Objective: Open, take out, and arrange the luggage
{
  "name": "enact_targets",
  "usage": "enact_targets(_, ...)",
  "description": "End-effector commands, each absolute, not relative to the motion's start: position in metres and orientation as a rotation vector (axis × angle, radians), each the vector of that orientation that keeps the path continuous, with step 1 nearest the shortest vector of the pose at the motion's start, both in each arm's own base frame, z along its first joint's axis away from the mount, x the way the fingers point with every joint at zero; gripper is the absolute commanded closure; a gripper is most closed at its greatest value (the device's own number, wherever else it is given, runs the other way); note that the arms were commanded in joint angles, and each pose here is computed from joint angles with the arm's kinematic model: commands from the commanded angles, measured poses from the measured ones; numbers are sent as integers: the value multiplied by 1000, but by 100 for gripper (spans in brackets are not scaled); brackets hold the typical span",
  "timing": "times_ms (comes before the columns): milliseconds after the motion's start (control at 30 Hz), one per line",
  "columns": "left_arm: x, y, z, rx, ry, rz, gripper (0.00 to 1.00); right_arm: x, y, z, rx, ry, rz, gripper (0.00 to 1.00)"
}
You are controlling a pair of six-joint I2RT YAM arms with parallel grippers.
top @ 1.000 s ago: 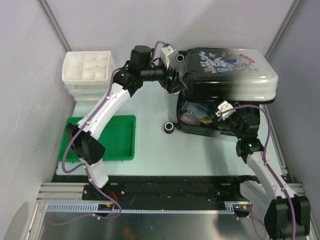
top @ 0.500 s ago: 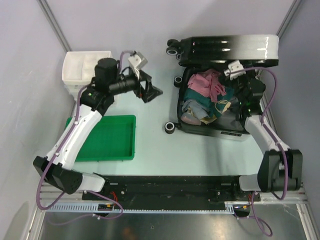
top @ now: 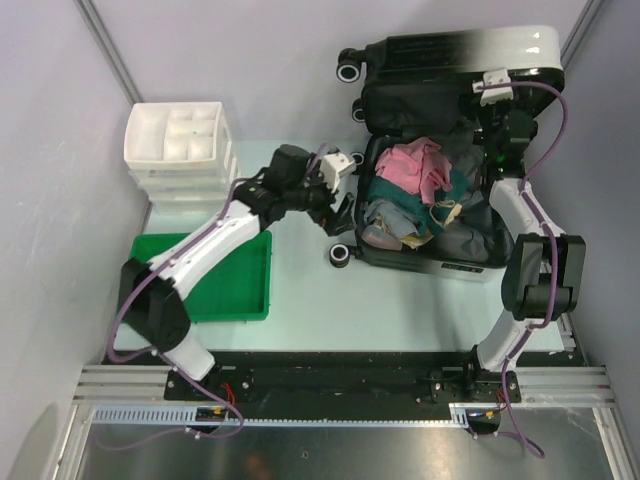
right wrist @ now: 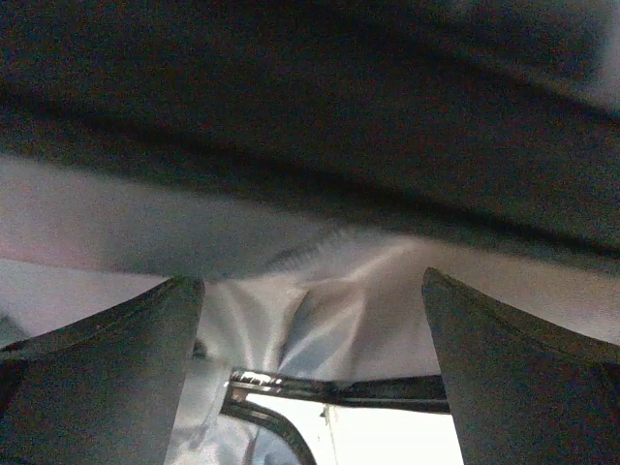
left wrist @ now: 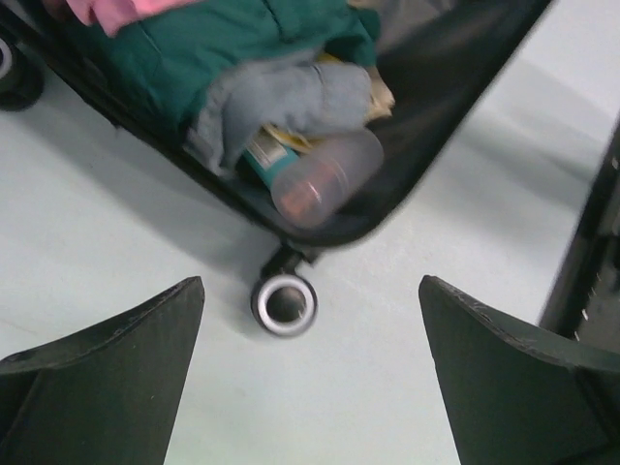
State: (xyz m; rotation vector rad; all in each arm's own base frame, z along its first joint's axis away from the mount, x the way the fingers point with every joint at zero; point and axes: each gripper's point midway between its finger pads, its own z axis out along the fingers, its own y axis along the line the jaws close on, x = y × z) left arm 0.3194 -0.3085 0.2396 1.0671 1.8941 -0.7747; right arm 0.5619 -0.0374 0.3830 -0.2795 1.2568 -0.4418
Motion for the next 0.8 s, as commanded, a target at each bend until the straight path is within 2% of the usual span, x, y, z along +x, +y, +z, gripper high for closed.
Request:
enact_targets(0,374,-333,263,845,1914,-690,2,567,-67,437,-148,1145,-493,0)
enact_targets(133,421,-350,257,650,1983,-646,2,575,-76,442,-124,1148,-495,0)
enact_targets(267,462,-364,228,506,2048,-584,4,577,-80,446,-137,1145,-502,0)
enact_targets(400,472,-365,192,470,2113,-522,8,582,-90,445,-153,1143,-539,0)
enact_targets(600,438,-379,141,547,2233,-587,16,600,-114,437,-141,1160,-594,0)
enact_targets(633,427,-382,131,586,2254,-600,23,601,-120,437,-142,1160,-618,0)
enact_targets(767,373,-426,130,796,2215,-689,36,608,-139,433,-133,1168,-681,0)
